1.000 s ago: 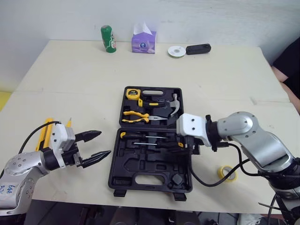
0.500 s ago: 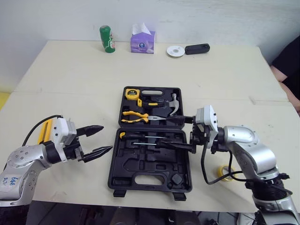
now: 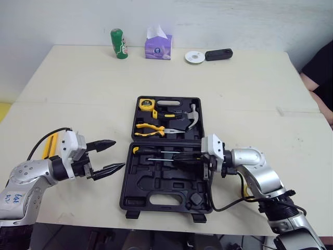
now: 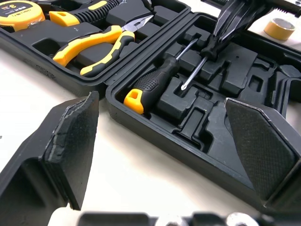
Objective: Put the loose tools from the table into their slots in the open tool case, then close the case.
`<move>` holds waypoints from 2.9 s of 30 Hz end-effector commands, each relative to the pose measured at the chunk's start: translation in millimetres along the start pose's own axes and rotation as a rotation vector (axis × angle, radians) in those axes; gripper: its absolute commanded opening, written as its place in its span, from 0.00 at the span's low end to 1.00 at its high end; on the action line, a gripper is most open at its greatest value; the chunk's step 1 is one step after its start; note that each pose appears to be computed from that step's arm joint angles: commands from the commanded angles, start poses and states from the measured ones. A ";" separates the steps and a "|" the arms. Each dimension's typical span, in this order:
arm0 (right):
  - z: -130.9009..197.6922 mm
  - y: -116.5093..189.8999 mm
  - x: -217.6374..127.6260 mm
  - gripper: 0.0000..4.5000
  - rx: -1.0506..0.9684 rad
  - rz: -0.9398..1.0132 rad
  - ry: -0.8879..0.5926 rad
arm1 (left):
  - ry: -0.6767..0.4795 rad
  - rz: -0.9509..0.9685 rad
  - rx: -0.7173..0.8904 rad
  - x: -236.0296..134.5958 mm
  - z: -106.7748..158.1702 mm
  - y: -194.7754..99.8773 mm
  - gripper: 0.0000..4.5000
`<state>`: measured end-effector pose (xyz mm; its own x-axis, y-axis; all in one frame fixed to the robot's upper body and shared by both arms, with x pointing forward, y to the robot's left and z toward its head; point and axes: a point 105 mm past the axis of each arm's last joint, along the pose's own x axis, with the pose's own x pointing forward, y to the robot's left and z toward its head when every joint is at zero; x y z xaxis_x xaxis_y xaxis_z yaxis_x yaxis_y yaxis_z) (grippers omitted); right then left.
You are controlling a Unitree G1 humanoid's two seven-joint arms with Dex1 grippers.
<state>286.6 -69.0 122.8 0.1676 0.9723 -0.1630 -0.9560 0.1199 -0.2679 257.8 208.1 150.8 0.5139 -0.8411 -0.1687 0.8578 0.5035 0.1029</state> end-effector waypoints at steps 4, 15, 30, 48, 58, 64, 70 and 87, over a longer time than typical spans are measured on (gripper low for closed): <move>-1.4 -3.9 3.5 0.00 -0.036 -0.010 0.017 | 0.002 -0.009 0.031 -0.4 4.1 -1.1 1.00; -31.6 0.2 4.9 0.00 0.032 0.016 0.231 | 0.003 -0.005 0.029 -0.3 2.5 -3.9 1.00; -59.4 10.0 14.5 0.00 0.206 0.028 0.465 | 0.004 -0.002 0.025 0.6 0.1 -5.3 1.00; 28.6 -15.5 -65.6 0.15 0.025 -0.106 0.018 | 0.014 0.220 0.004 -50.6 -1.5 11.4 1.00; 30.9 -29.1 -215.7 0.99 -0.121 -0.620 0.108 | 0.077 0.835 -0.019 -194.6 -28.0 42.2 1.00; 21.8 -23.8 -284.2 0.99 -0.148 -0.947 0.135 | 0.059 1.227 -0.104 -273.7 -58.4 36.4 1.00; -12.6 15.2 -329.5 0.99 -0.143 -1.062 0.328 | 0.033 1.388 -0.154 -305.4 -64.5 33.0 1.00; -46.1 39.0 -353.8 0.99 -0.109 -1.247 0.384 | 0.016 1.460 -0.245 -307.8 -62.3 49.5 1.00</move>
<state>195.3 -425.1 117.3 0.9965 0.0679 -0.0479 -0.0828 0.8616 -0.5008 136.7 508.3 129.6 0.8783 0.4627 -0.1208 -0.4660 0.8848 0.0005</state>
